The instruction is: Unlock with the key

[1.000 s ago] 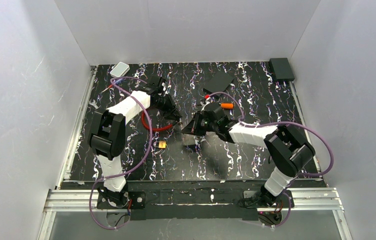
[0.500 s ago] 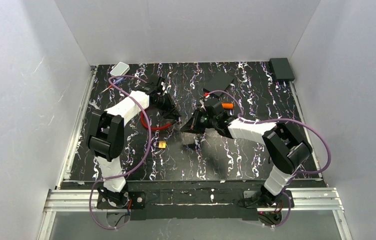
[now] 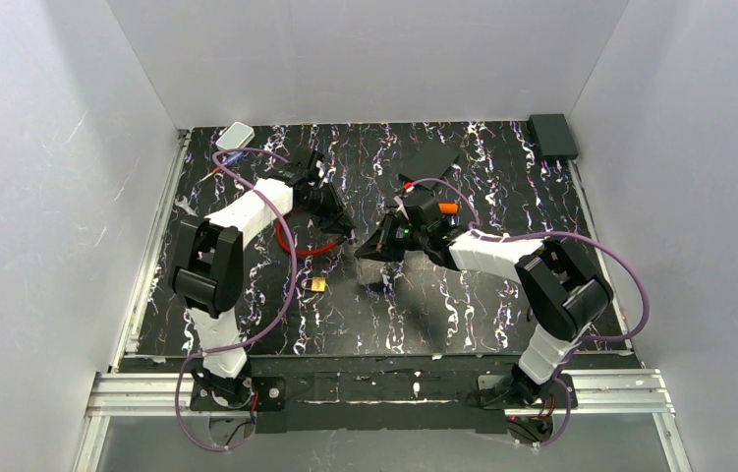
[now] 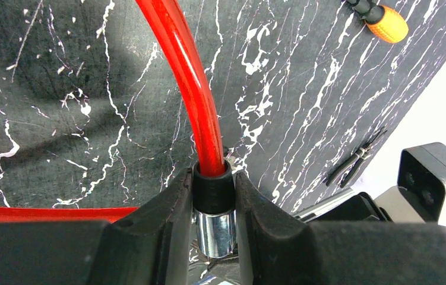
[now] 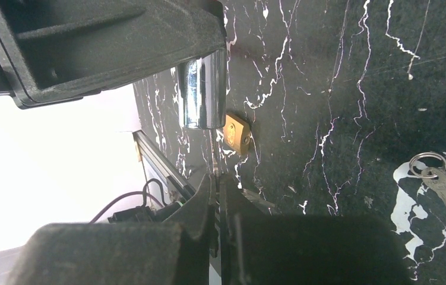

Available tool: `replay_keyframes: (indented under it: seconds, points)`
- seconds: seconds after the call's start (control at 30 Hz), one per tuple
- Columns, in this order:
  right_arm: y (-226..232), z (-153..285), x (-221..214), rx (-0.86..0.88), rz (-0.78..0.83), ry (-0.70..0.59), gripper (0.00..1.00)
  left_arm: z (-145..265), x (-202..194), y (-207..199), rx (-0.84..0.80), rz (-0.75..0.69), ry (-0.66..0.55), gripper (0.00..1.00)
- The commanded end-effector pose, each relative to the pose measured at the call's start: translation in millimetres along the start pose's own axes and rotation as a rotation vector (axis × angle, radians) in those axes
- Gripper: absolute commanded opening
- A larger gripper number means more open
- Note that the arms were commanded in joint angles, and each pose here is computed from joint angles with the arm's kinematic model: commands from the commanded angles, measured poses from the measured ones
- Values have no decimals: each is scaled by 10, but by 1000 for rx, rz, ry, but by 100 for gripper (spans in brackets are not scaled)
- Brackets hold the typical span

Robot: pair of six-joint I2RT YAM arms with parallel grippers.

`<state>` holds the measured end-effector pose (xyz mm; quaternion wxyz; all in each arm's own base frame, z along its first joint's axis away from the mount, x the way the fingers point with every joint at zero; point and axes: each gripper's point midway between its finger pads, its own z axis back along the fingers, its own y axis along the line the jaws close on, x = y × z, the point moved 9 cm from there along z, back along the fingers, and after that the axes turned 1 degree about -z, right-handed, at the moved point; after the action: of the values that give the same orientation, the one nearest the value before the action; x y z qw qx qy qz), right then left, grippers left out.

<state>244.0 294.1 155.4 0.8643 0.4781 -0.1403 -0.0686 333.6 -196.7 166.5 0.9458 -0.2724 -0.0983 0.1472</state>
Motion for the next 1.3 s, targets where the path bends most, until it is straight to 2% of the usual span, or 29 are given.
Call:
replay_keyframes:
  seconds: [0.0, 0.17, 0.37, 0.67, 0.83, 1.03, 1.27]
  points:
    - [216, -31, 208, 84, 32, -78, 1, 193, -90, -63, -25, -21, 7, 0]
    - [245, -38, 274, 38, 71, -103, 1, 204, -88, -70, -28, -21, 5, 0]
    - [261, -75, 288, 106, 49, -74, 1, 210, -92, -77, -31, -22, 6, 0]
    - [249, -67, 327, 77, 77, -112, 1, 223, -92, -80, -34, -23, 4, 0]
    - [279, -116, 383, 162, 51, -101, 1, 222, -95, -76, -31, -23, 2, 0]
    - [245, -85, 464, -6, 163, -151, 1, 217, -94, -71, -30, -23, 2, 0]
    - [256, -63, 456, 23, 145, -147, 1, 223, -94, -72, -31, -24, 0, 0]
